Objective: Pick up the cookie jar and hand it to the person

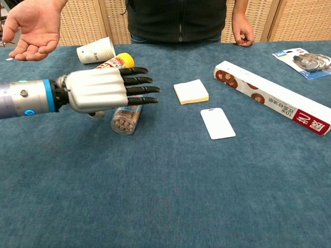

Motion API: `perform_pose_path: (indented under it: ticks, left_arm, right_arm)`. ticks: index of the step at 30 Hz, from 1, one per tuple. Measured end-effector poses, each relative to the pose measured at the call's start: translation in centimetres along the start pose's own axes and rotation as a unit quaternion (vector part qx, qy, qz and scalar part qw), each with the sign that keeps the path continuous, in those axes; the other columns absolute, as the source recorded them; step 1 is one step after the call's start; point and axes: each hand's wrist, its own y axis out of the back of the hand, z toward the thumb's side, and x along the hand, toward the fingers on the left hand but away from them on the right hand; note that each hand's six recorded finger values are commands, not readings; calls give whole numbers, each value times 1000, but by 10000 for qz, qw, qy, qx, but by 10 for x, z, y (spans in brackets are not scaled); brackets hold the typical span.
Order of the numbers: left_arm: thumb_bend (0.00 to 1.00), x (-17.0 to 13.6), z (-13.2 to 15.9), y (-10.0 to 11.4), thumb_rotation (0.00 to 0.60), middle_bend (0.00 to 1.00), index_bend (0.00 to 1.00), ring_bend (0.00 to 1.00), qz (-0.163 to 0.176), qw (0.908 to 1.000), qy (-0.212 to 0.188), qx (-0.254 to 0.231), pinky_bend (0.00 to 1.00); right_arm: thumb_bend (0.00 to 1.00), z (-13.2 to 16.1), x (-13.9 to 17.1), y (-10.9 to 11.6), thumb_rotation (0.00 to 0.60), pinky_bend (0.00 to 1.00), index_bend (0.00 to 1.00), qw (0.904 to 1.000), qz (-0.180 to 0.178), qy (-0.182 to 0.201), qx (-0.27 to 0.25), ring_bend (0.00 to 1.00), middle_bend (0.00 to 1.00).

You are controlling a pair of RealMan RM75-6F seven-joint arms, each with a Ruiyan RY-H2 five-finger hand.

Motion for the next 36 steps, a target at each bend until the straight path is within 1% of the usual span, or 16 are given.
perform_pose_path:
  ticks: [1,2,4,5,7,8,11,15,20,24,27,30,32,33,34,36]
  left_arm:
    - [42,4,5,1,600,75,134,36,33,10000,-46,-11,215]
    - [65,6,8,2,600,139,213,75,63,10000,-72,-28,268]
    - [132,9,11,4,600,343,444,214,132,9999,-78,-52,378]
    - [161,10,12,5,600,407,521,262,175,9998,-67,-68,409]
    - [214,12,13,9,600,493,631,331,283,9995,-31,-113,451]
    - [236,12,13,10,600,524,667,355,326,9994,-9,-134,467]
    - [254,11,11,17,600,564,714,383,505,9984,87,-249,487]
    - [257,7,3,28,600,585,740,400,814,9951,303,-466,502]
    - [293,-8,-15,50,600,600,755,413,1341,9858,615,-807,514]
    - [306,-24,-27,64,600,603,757,413,1564,9771,844,-1168,514]
    - [324,-38,-36,78,600,607,759,416,1666,9683,1051,-1539,521]
    - [350,-54,-49,99,600,616,760,422,1744,9528,1323,-2103,542]
    - [370,-73,-70,119,600,621,761,422,1818,9315,1656,-2680,543]
    - [376,-78,-76,124,600,623,762,422,1821,9257,1746,-2818,543]
    - [382,-90,-91,133,600,627,763,423,1799,9141,1943,-3071,543]
    - [392,-111,-115,142,600,633,766,426,1679,8966,2287,-3399,546]
  right_arm:
    - [0,0,0,0,600,0,0,10000,3,-4,-12,0,0]
    - [0,-1,-1,0,600,0,0,10000,6,-8,-24,0,0]
    - [0,-1,-1,1,600,0,0,10000,11,-10,-51,0,0]
    - [0,-1,-1,1,600,0,0,10000,11,-9,-64,0,0]
    - [0,-1,-1,2,600,0,0,10000,11,1,-79,0,0]
    - [0,-1,0,2,600,0,0,10000,11,6,-85,0,0]
    - [0,-1,0,3,600,0,0,9999,15,16,-106,0,0]
    - [0,-1,1,2,600,0,0,9999,42,38,-123,0,0]
    - [0,3,3,1,600,0,0,9998,89,96,-141,0,0]
    - [0,6,5,-2,600,0,0,9997,143,147,-124,0,0]
    - [0,9,6,-4,600,0,0,9996,183,180,-112,0,0]
    - [0,11,7,-7,600,0,0,9995,227,214,-103,0,0]
    - [0,12,8,-8,600,0,0,9994,247,227,-98,0,0]
    - [0,12,8,-8,600,0,0,9994,253,231,-97,0,0]
    - [0,13,8,-8,600,0,0,9993,261,234,-95,0,0]
    - [0,13,9,-9,600,0,0,9993,273,247,-97,0,0]
